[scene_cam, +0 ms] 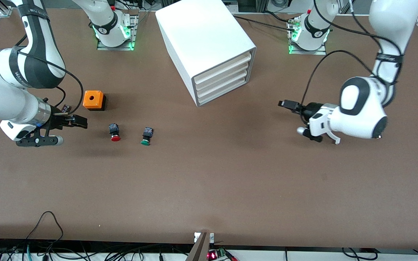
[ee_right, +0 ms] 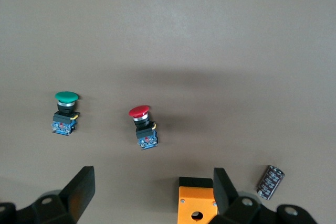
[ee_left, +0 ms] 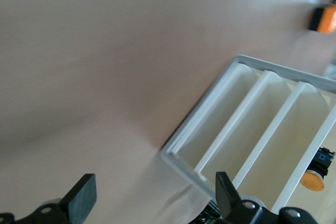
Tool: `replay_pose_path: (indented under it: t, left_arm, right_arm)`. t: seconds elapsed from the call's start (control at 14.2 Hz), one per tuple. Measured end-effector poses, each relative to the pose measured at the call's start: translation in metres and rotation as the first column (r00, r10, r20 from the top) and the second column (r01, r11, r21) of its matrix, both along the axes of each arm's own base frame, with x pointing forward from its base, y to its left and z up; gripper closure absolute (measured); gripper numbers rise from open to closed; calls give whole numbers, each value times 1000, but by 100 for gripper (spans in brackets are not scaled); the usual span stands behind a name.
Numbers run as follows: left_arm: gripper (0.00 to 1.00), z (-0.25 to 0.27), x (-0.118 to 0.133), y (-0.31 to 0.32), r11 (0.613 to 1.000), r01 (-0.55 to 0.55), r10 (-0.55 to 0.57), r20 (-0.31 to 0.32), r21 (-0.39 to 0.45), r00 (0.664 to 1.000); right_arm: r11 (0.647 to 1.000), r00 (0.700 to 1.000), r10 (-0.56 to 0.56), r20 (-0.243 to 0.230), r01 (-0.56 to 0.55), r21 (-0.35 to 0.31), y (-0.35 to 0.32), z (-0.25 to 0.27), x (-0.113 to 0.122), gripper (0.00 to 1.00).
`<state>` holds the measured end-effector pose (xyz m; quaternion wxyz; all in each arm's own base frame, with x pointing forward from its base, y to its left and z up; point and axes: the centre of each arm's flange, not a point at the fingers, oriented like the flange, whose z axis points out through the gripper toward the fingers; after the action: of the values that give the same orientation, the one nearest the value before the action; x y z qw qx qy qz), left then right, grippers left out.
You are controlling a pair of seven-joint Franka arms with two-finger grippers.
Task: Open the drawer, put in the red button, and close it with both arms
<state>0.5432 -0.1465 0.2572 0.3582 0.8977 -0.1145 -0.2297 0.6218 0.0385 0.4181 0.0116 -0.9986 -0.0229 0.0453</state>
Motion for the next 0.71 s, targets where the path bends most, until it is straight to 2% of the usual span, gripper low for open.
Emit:
replay_pose_path:
  t: [0.35, 0.56, 0.71]
  left_arm:
    - [0, -37, -57, -84, 980, -35, 12, -121, -195, 993]
    - [0, -58, -90, -111, 961, -77, 30, -177, -265, 984]
    - [2, -66, -107, -126, 957, -88, 31, -202, -276, 979]
  right_arm:
    - [1000, 1000, 0, 8, 0, 0, 0, 3, 1, 0]
    - [1000, 1000, 0, 21, 0, 1, -1, 11, 4, 0]
    - [1000, 1000, 1, 24, -1, 1, 0, 14, 5, 0]
